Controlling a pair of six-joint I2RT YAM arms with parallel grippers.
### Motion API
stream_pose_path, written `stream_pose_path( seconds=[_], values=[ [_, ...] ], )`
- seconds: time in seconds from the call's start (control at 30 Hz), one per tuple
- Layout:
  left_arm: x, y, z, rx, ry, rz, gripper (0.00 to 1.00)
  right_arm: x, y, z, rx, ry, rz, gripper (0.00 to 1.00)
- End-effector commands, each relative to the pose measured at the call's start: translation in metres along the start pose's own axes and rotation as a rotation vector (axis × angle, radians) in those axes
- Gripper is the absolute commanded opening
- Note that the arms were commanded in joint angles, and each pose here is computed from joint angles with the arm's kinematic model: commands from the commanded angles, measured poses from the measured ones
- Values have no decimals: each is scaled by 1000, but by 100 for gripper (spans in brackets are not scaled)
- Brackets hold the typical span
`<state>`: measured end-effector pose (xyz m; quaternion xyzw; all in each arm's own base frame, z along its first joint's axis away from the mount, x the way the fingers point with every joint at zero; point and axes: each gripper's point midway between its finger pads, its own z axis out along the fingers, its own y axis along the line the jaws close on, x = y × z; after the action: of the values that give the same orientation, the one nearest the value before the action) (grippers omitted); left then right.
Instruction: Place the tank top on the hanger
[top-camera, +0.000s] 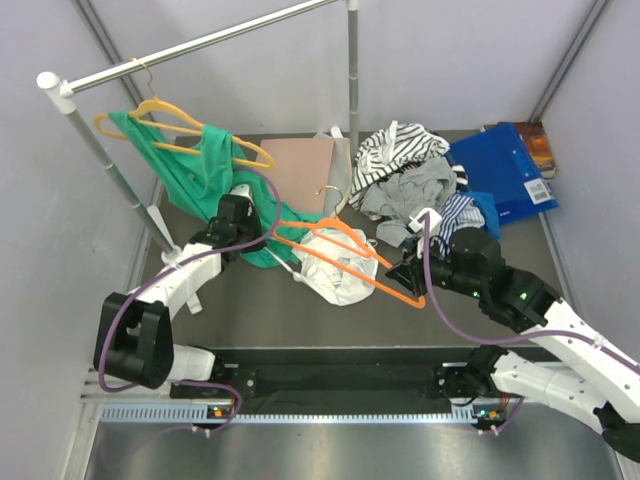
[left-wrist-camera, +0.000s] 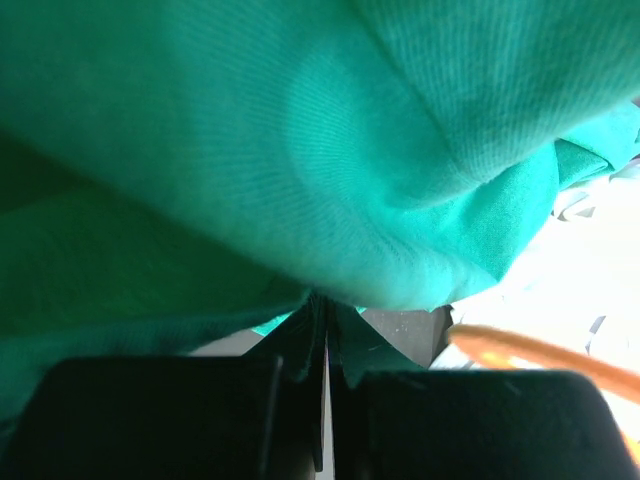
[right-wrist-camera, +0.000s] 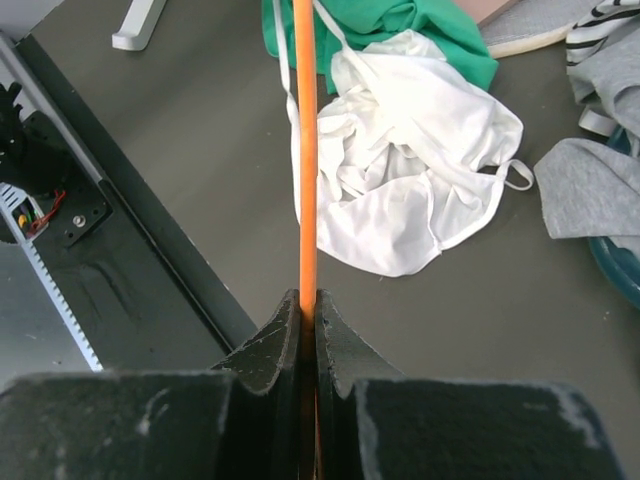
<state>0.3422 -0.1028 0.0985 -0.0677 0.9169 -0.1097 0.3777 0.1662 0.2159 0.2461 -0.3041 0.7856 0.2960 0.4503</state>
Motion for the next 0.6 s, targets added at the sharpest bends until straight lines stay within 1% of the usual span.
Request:
stream_pose_path(
  seconds=[0.0, 0.2, 0.37, 0.4, 0.5, 0.57],
  values=[
    [-26, -7, -9, 20, -70, 0, 0, 0, 10, 7, -42, -10, 2, 0],
    [-22, -8, -13, 32, -57, 3, 0, 10, 4, 20, -19, 16, -8, 0],
    [-26, -13, -27, 63, -69, 21, 0, 13, 3, 27, -25, 15, -17, 0],
    [-24, -22, -30, 116, -60, 34, 0, 11, 6, 29, -35, 8, -17, 0],
    [-27, -38, -39, 206, -66, 57, 0, 8, 12, 36, -69, -3, -14, 0],
    [-35, -45, -47, 241, -82, 76, 0, 7, 16, 41, -87, -9, -11, 0]
  ],
)
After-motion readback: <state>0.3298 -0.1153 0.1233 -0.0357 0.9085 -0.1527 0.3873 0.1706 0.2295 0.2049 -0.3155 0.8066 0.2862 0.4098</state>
